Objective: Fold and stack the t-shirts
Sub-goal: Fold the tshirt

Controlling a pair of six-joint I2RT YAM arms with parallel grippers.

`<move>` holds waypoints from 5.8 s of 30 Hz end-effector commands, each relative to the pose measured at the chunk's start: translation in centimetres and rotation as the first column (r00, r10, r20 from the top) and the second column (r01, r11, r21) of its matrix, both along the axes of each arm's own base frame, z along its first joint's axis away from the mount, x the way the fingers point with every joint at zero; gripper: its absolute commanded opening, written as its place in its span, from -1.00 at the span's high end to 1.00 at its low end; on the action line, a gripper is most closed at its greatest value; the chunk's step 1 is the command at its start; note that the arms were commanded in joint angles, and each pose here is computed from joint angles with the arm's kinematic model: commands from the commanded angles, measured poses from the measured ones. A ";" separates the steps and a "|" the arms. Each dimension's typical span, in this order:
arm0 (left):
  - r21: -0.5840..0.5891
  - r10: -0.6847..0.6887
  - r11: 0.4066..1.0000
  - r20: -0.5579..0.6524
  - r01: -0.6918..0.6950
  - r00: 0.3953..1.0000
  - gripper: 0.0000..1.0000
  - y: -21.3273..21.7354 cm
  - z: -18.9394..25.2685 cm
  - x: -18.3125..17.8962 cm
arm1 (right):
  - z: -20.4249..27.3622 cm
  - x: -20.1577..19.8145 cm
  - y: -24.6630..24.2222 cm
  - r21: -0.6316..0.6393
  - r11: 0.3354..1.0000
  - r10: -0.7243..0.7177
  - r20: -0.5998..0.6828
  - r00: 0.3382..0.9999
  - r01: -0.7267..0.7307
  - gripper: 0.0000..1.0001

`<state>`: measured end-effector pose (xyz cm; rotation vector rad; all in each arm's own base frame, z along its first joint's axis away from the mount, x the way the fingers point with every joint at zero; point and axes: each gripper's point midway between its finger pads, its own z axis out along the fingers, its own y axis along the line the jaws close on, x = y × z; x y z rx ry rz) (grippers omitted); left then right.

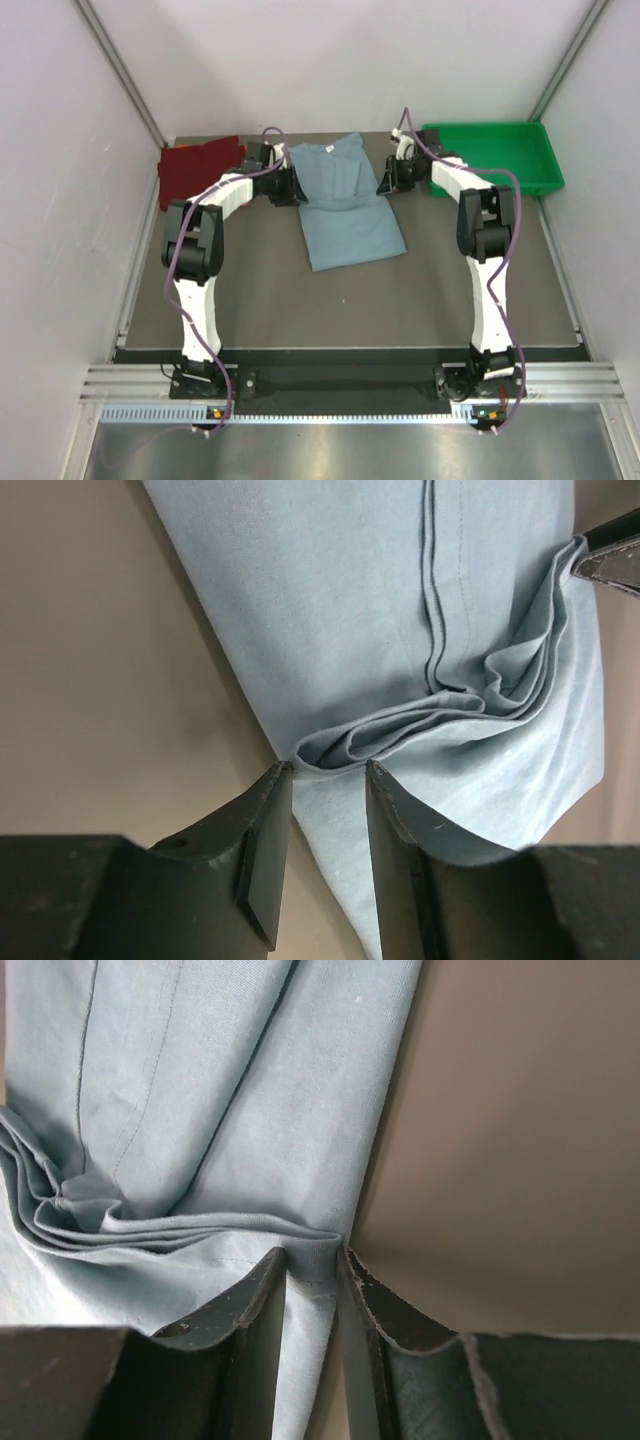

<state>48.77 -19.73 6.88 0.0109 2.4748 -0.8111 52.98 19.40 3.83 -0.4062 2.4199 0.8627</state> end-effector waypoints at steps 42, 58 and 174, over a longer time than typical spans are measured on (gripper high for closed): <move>-0.107 0.138 0.985 0.043 -0.133 0.989 1.00 1.6 1.3 2.3 | 5.2 4.1 -1.4 0.090 0.983 -0.173 0.199 0.965 0.158 1.00; -0.015 0.241 0.970 -0.014 -0.241 0.970 0.21 3.8 4.7 -0.9 | 9.8 0.5 -3.2 0.036 0.967 -0.253 0.163 0.954 0.251 -0.04; -0.098 0.058 0.990 -0.350 -0.098 0.935 0.16 1.3 -3.2 -29.7 | -1.5 -31.8 -6.8 -0.148 0.928 -0.371 -0.252 0.894 0.343 0.46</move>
